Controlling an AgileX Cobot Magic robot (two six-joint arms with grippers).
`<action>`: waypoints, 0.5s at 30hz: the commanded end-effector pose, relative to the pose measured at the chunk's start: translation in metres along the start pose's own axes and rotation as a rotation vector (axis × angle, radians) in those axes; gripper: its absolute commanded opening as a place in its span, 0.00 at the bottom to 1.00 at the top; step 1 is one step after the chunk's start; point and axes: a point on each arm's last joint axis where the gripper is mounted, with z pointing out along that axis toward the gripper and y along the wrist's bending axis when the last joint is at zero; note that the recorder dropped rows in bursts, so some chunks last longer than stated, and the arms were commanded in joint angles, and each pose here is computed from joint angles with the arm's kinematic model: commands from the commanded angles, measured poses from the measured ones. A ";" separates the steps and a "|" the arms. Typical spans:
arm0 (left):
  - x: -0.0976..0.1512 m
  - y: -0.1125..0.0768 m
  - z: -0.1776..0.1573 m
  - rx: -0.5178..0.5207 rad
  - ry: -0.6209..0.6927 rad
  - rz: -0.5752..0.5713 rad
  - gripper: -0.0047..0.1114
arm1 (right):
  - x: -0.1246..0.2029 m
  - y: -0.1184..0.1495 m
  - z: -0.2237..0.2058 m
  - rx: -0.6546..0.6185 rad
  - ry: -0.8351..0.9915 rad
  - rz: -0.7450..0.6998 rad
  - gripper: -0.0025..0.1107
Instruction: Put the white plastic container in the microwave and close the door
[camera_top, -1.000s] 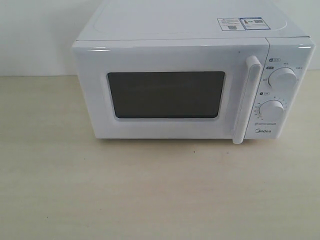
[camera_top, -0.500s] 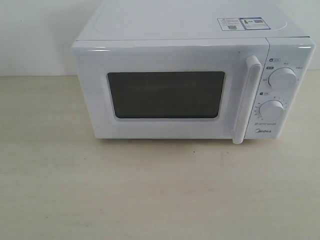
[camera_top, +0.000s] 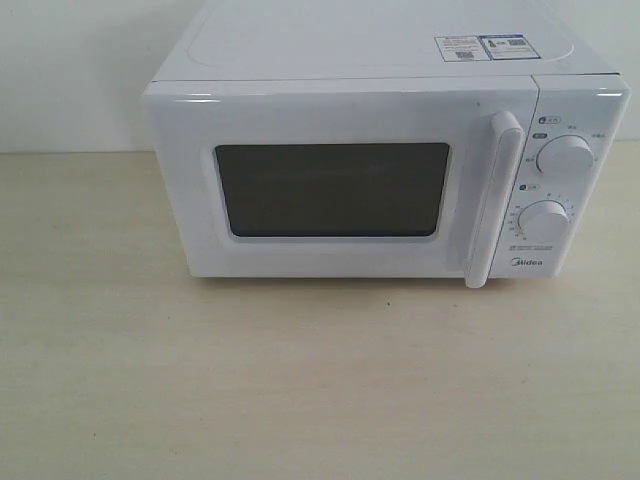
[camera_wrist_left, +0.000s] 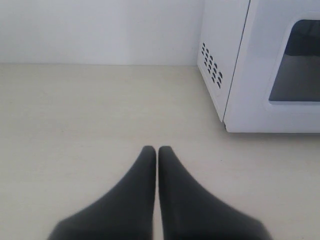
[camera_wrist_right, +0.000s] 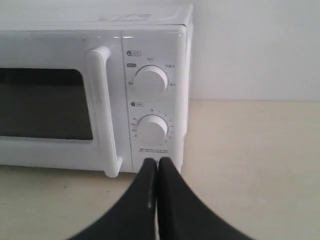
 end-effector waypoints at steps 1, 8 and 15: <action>0.001 0.000 0.000 -0.003 0.001 0.001 0.07 | 0.008 -0.005 0.004 0.042 -0.045 0.015 0.02; 0.001 0.000 0.000 -0.003 0.001 0.001 0.07 | 0.017 -0.005 0.007 0.040 -0.040 0.010 0.02; 0.001 0.000 0.000 -0.003 0.001 0.001 0.07 | 0.022 -0.006 0.007 0.048 0.010 0.011 0.02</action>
